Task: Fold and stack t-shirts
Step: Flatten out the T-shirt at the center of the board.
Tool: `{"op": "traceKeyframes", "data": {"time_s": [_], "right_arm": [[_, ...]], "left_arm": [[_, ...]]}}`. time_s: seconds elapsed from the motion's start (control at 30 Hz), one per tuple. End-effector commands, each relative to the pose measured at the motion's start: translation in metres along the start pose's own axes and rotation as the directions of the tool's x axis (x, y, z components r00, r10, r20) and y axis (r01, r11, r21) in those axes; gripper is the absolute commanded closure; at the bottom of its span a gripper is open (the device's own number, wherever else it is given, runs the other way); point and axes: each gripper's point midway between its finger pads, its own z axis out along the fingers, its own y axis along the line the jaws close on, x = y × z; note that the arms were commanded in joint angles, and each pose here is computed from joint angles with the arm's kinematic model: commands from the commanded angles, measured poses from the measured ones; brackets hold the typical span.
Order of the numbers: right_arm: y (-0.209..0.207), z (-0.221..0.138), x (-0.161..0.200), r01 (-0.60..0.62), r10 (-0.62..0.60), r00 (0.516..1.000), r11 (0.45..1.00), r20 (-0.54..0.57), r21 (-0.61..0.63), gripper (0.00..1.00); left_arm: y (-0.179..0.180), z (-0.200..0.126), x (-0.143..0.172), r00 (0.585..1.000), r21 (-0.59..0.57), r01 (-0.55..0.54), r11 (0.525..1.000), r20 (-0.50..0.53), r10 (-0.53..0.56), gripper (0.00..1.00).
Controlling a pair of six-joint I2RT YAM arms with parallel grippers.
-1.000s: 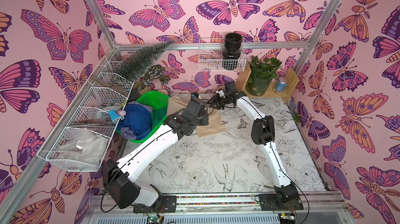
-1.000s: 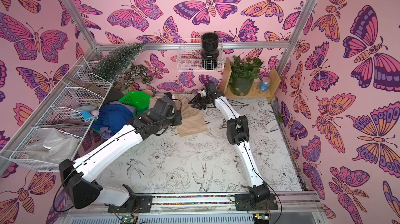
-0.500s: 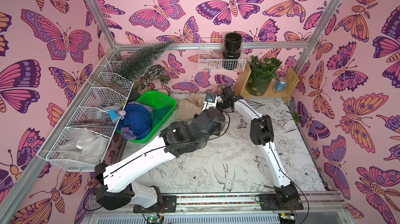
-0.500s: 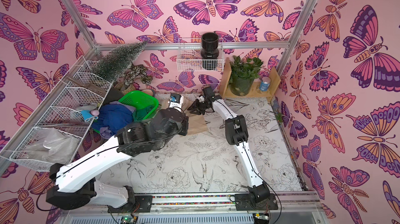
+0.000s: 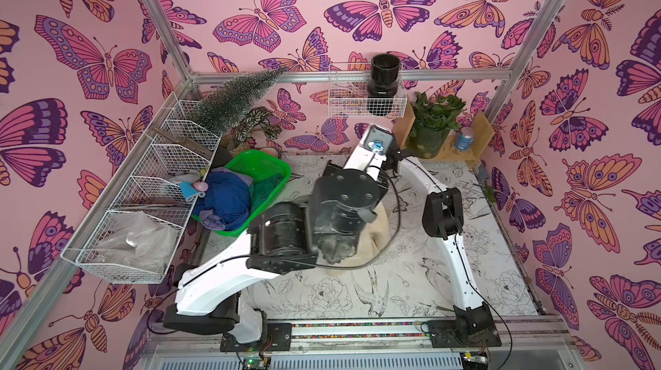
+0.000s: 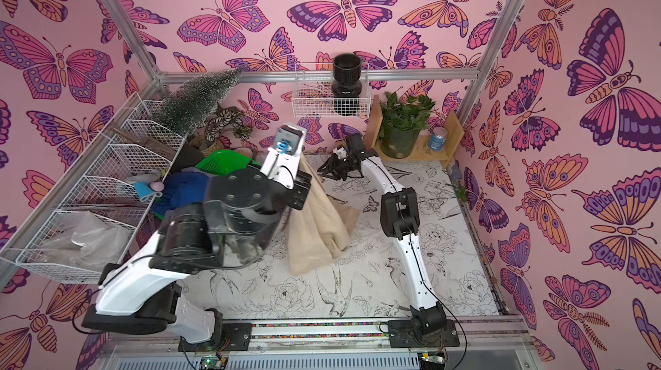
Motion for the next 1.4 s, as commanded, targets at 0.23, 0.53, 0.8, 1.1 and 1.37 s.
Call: {"op": "traceKeyframes", "data": {"time_s": [0.23,0.53,0.8,1.1,1.37], "right_arm": [[-0.024,-0.116,-0.007,-0.010,-0.040,0.989,0.944,0.144,0.331,0.69],[-0.039,-0.126,0.111,-0.063,0.070,0.998,0.891,0.001,0.450,0.67],[-0.080,-0.069,0.194,-0.026,0.167,0.955,0.870,-0.245,0.493,0.69],[-0.105,-0.041,0.203,-0.021,0.223,0.921,0.846,-0.319,0.533,0.70],[-0.104,-0.017,0.202,-0.083,0.263,0.902,0.885,-0.343,0.459,1.00]], "left_arm": [[0.049,0.018,0.008,0.974,-0.034,0.224,0.974,0.027,-0.223,1.00],[0.052,0.040,0.027,0.966,-0.011,0.259,0.966,-0.009,-0.259,1.00],[0.052,0.049,0.034,0.959,0.005,0.281,0.960,-0.030,-0.281,1.00],[0.061,0.044,0.043,0.948,-0.015,0.316,0.949,-0.035,-0.316,1.00],[0.068,0.040,0.046,0.947,-0.038,0.319,0.947,-0.033,-0.321,1.00]]}}
